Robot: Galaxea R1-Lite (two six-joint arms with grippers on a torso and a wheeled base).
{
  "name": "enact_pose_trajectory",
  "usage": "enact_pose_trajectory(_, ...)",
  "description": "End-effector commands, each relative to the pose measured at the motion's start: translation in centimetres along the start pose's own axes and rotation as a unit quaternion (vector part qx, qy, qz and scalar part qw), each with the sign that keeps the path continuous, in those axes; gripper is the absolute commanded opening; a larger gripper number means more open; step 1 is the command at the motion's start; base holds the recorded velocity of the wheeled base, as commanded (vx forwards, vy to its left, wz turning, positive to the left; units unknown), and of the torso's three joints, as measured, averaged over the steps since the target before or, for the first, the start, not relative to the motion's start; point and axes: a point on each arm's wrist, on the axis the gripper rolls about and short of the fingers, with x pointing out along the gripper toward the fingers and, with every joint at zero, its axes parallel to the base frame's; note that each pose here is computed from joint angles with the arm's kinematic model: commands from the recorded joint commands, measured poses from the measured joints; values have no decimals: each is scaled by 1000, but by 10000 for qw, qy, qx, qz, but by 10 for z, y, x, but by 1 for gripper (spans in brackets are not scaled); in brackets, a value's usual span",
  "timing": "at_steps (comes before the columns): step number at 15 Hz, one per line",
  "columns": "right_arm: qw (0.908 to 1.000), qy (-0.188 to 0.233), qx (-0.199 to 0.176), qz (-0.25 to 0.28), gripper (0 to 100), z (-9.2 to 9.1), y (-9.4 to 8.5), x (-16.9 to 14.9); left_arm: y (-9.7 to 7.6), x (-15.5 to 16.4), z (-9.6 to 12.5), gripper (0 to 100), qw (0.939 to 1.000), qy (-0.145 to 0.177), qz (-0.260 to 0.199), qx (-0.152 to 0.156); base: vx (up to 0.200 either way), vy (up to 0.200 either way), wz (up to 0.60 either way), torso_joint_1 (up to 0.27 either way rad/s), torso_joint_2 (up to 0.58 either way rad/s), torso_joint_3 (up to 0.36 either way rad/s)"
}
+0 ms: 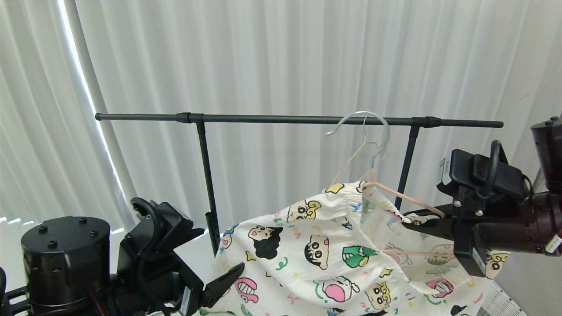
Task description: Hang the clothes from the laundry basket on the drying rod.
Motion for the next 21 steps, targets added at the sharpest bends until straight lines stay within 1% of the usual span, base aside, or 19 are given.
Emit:
enact_pose_trajectory(1,9999,-165,-26,24,0,2,2,-13,5,12,-5,100,9999,143,72,-56,0,0,0,0,0,0)
enact_pose_trajectory(2,9998,-199,-31,40,0,3,3,-16,6,14,-5,0,9999,117,98,-63,0,0,0,0,0,0)
enact_pose_trajectory(3,9997,-239,-42,35,0,3,4,-20,6,18,-7,0,9999,95,110,-56,0,0,0,0,0,0)
enact_pose_trajectory(7,9997,-227,-23,10,0,2,3,-21,2,12,-18,0,9997,249,50,-34,0,0,0,0,0,0)
enact_pose_trajectory(9,9998,-210,3,-33,0,1,2,-21,10,11,-21,0,9991,327,247,-140,0,0,0,0,0,0)
enact_pose_trajectory(11,9998,-182,53,-101,0,-1,-1,-22,20,8,-32,0,9967,541,526,-298,0,0,0,0,0,0)
enact_pose_trajectory(13,9997,-188,67,-110,0,-1,-2,-22,21,4,-39,0,9955,661,592,-337,0,0,0,0,0,0)
enact_pose_trajectory(16,9997,-190,86,-103,0,-1,-2,-22,21,4,-39,0,9959,654,588,-209,0,0,0,0,0,0)
enact_pose_trajectory(17,9997,-191,124,-103,0,-1,-2,-22,21,4,-33,0,9969,496,598,-152,0,0,0,0,0,0)
enact_pose_trajectory(18,9996,-191,155,-102,0,-1,-2,-22,19,5,-30,100,9976,376,570,-111,0,0,0,0,0,0)
enact_pose_trajectory(21,9996,-175,181,-101,0,-1,-2,-21,17,6,-23,100,9984,49,555,-31,0,0,0,0,0,0)
